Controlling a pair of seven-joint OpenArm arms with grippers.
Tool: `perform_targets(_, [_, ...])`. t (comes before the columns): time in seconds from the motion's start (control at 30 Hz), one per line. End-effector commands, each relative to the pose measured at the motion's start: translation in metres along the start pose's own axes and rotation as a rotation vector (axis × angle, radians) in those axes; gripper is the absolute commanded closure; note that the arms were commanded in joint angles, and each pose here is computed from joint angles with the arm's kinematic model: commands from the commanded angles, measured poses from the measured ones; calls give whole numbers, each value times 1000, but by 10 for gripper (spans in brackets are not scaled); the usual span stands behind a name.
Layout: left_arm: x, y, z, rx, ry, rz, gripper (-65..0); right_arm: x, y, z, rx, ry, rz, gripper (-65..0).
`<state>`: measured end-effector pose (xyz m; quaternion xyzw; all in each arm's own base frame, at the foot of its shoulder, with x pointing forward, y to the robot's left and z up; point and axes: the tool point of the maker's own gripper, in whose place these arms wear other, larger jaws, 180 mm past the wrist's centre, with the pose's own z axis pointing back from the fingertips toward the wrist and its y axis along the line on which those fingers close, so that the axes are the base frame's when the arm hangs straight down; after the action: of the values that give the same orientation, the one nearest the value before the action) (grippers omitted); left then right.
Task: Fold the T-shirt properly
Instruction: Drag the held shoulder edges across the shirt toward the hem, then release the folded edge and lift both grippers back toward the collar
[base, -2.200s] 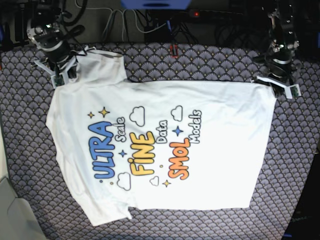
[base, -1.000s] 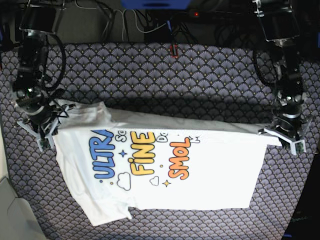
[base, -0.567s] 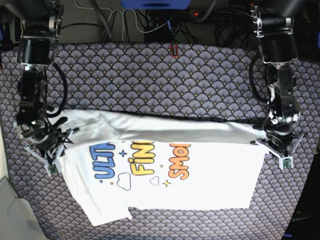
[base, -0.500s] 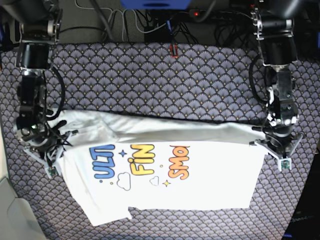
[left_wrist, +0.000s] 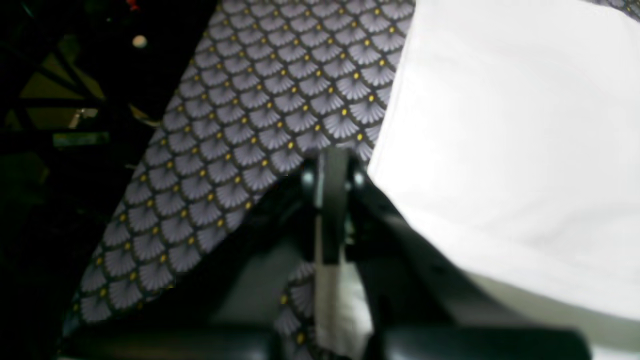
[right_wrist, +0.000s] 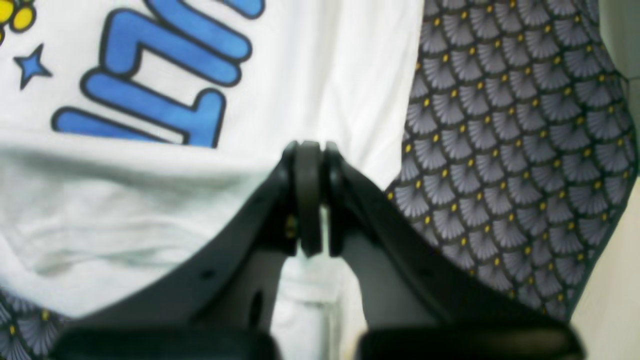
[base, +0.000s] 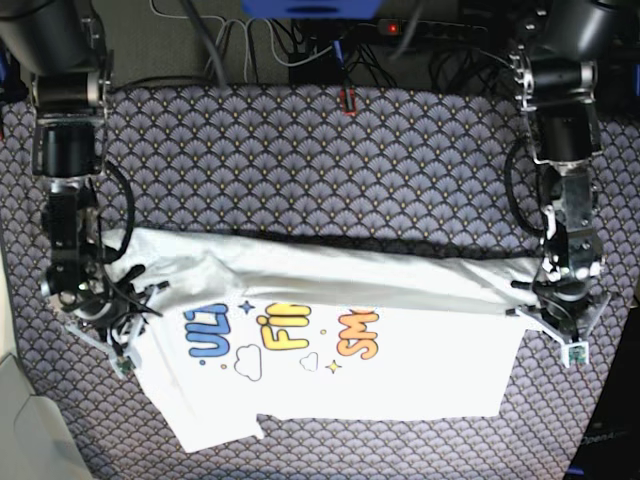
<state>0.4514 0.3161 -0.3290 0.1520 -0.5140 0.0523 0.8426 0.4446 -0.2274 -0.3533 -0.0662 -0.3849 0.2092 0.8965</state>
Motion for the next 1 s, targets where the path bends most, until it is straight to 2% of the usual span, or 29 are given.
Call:
perform_targets(0.0, [23, 10, -1, 25, -57, 0, -5, 23, -15, 5, -30, -64, -6, 0])
perform_targets(0.13, [22, -1, -2, 1, -57, -30, -5, 20, -16, -3, -19, -50, -26, 0])
perform_targets(0.33, [32, -24, 0, -47, -124, -84, -5, 20, -14, -6, -12, -61, -34, 0])
perform_targets(0.67, [33, -22, -8, -42, -111, -74, -5, 22, -14, -6, -12, -64, -30, 0])
perform_targets(0.83, [25, -20, -17, -36, -73, -65, -5, 31, -5, -8, 0, -64, 23, 0])
perform_targets(0.97, [36, -19, -19, -34, -92, -59, -5, 31, -7, -10, -33, -44, 74, 0])
